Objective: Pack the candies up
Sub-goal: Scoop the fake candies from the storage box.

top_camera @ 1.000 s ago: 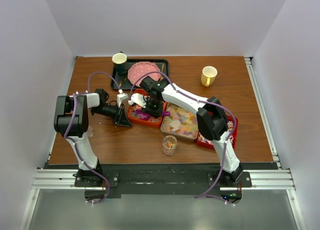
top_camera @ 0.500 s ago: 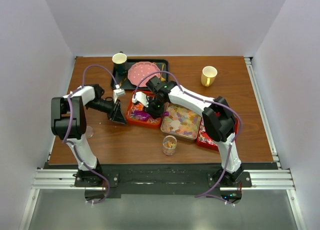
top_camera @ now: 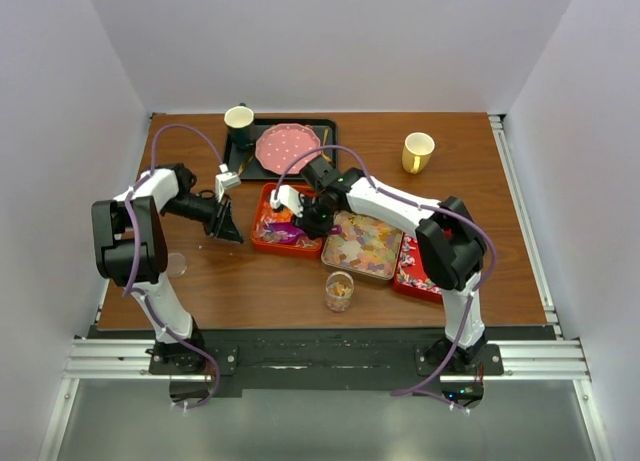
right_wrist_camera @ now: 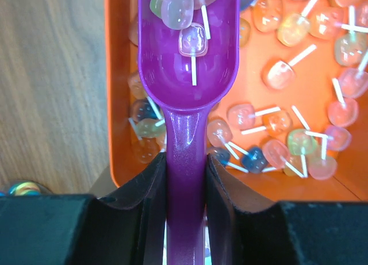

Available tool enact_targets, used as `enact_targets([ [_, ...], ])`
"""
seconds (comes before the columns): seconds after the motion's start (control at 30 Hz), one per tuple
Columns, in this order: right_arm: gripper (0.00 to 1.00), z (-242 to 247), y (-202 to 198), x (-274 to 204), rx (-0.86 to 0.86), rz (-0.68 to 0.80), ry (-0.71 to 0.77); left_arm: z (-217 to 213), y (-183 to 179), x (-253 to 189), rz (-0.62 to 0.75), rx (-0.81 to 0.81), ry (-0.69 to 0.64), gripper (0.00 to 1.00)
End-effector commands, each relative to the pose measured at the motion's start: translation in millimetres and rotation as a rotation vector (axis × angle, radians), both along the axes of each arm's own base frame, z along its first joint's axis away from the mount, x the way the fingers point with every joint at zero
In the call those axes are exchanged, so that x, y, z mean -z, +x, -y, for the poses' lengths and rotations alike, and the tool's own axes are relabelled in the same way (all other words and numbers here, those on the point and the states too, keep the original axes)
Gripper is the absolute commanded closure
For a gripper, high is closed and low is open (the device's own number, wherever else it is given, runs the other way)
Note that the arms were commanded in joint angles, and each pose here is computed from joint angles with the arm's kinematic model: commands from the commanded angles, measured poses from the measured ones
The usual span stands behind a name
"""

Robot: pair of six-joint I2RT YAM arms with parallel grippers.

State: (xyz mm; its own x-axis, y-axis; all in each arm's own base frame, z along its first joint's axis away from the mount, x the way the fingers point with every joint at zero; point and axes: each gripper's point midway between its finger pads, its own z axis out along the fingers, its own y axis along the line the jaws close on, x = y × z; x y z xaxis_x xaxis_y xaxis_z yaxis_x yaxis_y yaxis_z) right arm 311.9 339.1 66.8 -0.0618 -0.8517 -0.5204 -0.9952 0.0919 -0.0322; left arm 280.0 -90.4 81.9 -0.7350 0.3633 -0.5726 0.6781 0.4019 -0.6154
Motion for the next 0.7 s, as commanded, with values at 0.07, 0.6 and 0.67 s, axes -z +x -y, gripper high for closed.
enact_targets([
  [0.07,1.0,-2,12,-42,0.056,0.077,0.098,-6,7,-12,0.062,0.002,0.017,0.77],
  [0.6,1.0,-2,-6,-35,0.12,-0.018,0.351,-17,6,2,0.031,-0.025,0.065,0.77],
  [0.67,1.0,-2,-7,-45,0.113,-0.007,0.384,-18,5,3,0.018,-0.027,0.072,0.78],
])
